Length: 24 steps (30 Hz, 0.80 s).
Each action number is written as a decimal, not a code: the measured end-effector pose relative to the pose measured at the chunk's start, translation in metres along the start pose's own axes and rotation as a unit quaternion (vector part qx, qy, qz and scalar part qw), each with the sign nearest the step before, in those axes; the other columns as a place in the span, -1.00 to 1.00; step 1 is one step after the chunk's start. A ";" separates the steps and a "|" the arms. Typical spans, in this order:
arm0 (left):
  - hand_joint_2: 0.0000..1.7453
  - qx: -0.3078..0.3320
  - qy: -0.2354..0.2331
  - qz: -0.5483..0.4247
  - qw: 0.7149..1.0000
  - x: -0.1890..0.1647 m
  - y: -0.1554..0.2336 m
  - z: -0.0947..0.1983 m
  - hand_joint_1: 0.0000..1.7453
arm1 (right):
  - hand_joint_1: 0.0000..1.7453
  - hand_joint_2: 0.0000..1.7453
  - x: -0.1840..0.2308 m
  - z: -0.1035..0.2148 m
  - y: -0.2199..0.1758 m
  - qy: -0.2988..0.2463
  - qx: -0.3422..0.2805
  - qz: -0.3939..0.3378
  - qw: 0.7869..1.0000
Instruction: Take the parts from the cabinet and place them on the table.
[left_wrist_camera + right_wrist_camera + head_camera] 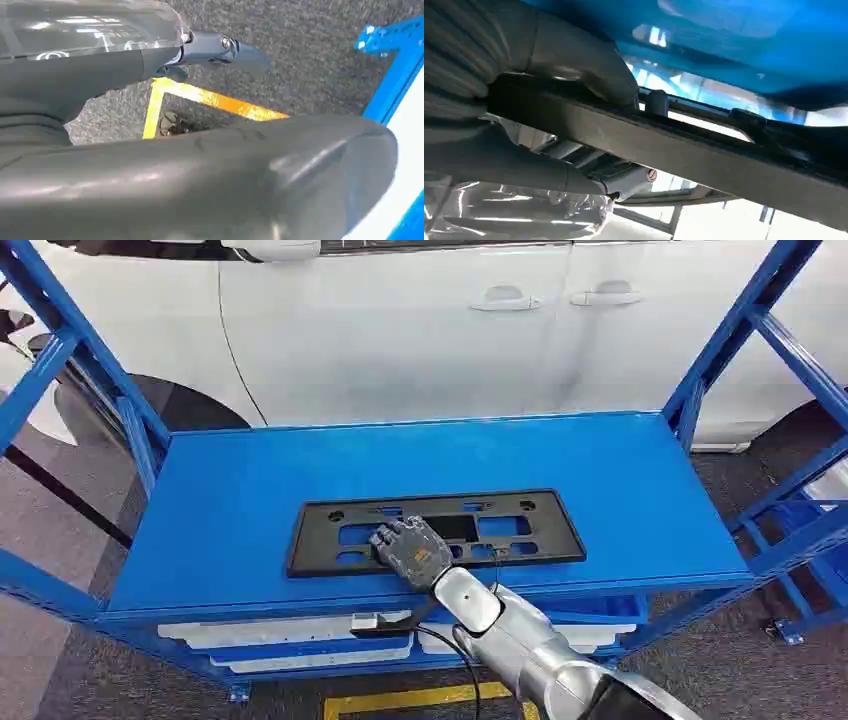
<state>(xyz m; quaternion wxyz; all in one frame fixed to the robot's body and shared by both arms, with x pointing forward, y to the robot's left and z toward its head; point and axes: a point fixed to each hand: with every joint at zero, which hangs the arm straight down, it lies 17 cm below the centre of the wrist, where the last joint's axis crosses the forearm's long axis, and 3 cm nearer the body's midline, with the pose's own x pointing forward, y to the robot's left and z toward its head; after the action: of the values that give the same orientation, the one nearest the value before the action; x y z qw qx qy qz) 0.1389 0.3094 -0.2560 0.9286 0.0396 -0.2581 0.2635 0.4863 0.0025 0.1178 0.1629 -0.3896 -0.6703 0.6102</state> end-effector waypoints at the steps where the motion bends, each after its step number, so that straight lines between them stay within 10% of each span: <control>1: -1.00 0.000 0.000 0.001 1.000 0.000 0.000 0.000 -1.00 | 1.00 1.00 0.000 0.000 0.000 0.000 0.000 0.001 1.000; 4: -1.00 0.001 -0.003 0.003 1.000 0.002 0.001 0.000 -1.00 | 1.00 1.00 0.000 -0.001 0.000 0.000 -0.001 0.002 1.000; 5: 1.00 -0.001 -0.005 0.004 1.000 0.003 0.001 0.000 -1.00 | 1.00 1.00 0.001 -0.001 -0.001 -0.001 0.000 0.002 1.000; 24: 1.00 -0.051 -0.049 0.010 0.997 0.019 -0.014 0.004 -1.00 | 1.00 1.00 -0.048 0.011 -0.062 0.037 -0.119 -0.180 0.976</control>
<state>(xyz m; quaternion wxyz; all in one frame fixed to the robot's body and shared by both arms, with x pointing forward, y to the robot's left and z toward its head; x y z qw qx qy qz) 0.1574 0.3053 -0.2420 0.9130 0.0024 -0.3170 0.2567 0.4897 -0.0373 0.1862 0.2471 -0.3009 -0.7911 0.4718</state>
